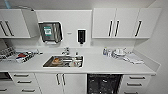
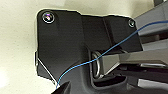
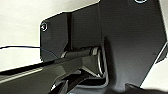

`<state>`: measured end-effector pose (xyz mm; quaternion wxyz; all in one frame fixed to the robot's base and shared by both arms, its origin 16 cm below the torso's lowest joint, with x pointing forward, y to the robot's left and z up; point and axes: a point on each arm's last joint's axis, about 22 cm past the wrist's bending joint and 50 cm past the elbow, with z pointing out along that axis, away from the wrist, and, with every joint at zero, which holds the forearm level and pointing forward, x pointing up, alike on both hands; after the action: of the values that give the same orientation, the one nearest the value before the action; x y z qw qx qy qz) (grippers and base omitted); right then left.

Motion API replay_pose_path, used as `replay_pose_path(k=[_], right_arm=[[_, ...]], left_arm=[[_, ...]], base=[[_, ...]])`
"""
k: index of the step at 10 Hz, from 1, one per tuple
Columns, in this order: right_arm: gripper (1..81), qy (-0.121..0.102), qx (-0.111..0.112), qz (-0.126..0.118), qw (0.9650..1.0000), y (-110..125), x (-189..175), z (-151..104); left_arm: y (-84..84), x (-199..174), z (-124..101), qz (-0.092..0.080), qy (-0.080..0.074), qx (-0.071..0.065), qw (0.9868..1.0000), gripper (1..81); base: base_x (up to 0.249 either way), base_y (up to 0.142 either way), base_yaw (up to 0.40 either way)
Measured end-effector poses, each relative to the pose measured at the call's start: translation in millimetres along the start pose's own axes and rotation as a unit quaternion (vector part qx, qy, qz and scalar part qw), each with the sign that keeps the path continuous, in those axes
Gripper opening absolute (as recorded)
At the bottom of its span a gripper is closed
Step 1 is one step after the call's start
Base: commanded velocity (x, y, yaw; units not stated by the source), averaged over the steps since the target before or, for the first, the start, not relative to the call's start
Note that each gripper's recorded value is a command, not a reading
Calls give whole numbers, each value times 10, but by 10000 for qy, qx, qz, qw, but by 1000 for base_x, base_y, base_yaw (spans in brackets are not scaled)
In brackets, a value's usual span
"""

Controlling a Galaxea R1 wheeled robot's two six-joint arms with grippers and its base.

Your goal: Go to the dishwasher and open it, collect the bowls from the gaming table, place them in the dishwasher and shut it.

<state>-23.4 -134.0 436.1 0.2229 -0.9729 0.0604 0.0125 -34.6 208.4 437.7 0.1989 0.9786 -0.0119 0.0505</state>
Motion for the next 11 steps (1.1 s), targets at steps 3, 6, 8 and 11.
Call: replay_pose_path(k=[3,6,8,11], right_arm=[[811,185,23,-95,9998,-33,183,-21],[811,158,28,-91,9998,-41,132,-15],[811,168,6,-87,9998,-22,135,-16],[811,202,-179,-73,9996,121,154,-19]], left_arm=[[3,230,5,88,212,-2,9997,811],[35,144,10,72,152,-18,9999,811],[61,146,21,71,158,-34,9998,811],[89,159,41,76,168,-35,9998,811]], base=[[0,0,0],[0,0,0],[0,0,0],[0,0,0]])
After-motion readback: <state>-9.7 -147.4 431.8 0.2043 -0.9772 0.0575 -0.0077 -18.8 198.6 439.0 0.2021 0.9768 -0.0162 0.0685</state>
